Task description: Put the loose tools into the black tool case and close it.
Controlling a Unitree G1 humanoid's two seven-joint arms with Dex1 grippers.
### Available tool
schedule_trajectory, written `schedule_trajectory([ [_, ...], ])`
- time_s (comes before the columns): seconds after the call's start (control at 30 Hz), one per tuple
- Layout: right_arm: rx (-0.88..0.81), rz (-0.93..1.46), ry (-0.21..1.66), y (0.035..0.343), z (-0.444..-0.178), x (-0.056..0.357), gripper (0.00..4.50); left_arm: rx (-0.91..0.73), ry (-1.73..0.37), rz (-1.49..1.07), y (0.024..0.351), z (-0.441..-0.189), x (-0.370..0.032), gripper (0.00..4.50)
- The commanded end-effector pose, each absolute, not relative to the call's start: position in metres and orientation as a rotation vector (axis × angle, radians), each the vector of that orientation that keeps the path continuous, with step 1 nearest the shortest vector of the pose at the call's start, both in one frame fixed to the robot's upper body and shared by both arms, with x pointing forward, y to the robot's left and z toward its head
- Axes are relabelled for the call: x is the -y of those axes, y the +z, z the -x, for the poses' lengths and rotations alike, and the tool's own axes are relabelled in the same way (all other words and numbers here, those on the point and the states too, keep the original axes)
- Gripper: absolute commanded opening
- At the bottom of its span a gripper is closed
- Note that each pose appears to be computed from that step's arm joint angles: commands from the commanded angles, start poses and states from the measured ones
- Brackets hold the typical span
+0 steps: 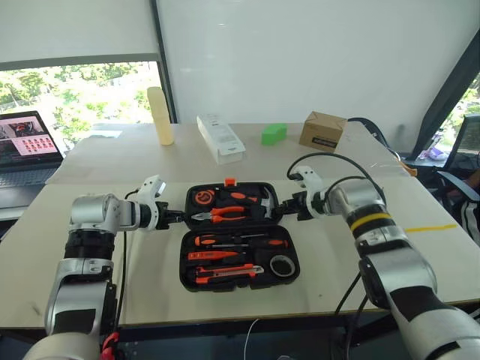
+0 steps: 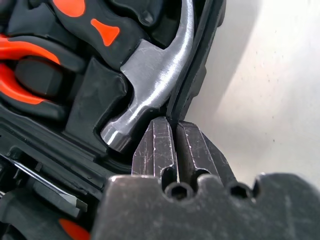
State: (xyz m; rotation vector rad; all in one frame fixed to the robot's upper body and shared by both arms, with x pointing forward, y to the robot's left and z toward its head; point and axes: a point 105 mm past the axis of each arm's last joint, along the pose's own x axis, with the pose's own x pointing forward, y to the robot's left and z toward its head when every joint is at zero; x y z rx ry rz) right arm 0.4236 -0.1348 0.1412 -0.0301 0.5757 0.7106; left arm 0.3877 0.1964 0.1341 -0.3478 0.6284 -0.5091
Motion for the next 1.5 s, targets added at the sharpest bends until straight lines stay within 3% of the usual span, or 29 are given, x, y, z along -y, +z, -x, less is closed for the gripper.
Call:
schedule_trajectory([
  [0.03, -0.161, 0.2, 0.888, 0.2, -0.406, 0.128, 0.0, -0.277, -0.642, 0.316, 0.182, -0.383, -0.197, 0.06],
  [0.17, 0.008, 0.287, 0.94, 0.2, -0.376, 0.135, 0.0, -0.061, -0.766, 0.163, 0.193, -0.355, -0.196, 0.06],
  [0.33, 0.153, 0.5, 0.942, 0.174, -0.347, 0.152, 0.0, 0.075, -0.862, -0.142, 0.173, -0.319, -0.194, 0.06],
  [0.57, 0.311, 0.818, 0.859, 0.148, -0.334, 0.167, 0.0, 0.244, -0.847, -0.505, 0.154, -0.302, -0.197, 0.06],
  [0.77, 0.403, 0.977, 0.891, 0.131, -0.316, 0.177, 0.0, 0.316, -1.002, -0.794, 0.133, -0.276, -0.186, 0.06],
  [0.93, 0.505, 1.166, 0.979, 0.125, -0.299, 0.182, 1.68, 0.322, -1.12, -0.879, 0.122, -0.26, -0.185, 0.0],
  [0.97, 0.512, 1.195, 0.989, 0.123, -0.298, 0.184, 2.19, 0.322, -1.141, -0.897, 0.12, -0.257, -0.184, 0.0],
  [1.0, 0.517, 1.209, 0.992, 0.122, -0.297, 0.185, 2.38, 0.322, -1.151, -0.905, 0.118, -0.255, -0.184, 0.0],
  [1.2, 0.494, 1.251, 0.986, 0.116, -0.298, 0.197, 4.48, 0.315, -1.139, -0.921, 0.121, -0.256, -0.193, 2.2],
  [1.3, 0.45, 1.245, 0.975, 0.112, -0.298, 0.206, 4.5, 0.285, -1.085, -0.891, 0.125, -0.262, -0.202, 3.24],
  [1.4, 0.337, 1.213, 0.96, 0.109, -0.297, 0.226, 4.5, 0.147, -1.013, -0.764, 0.121, -0.268, -0.224, 4.41],
  [1.43, 0.28, 1.182, 0.971, 0.106, -0.294, 0.233, 4.5, 0.09, -0.998, -0.723, 0.118, -0.269, -0.232, 4.41],
  [1.5, 0.237, 1.126, 0.959, 0.108, -0.289, 0.242, 3.97, 0.029, -0.992, -0.665, 0.117, -0.268, -0.241, 4.5],
])
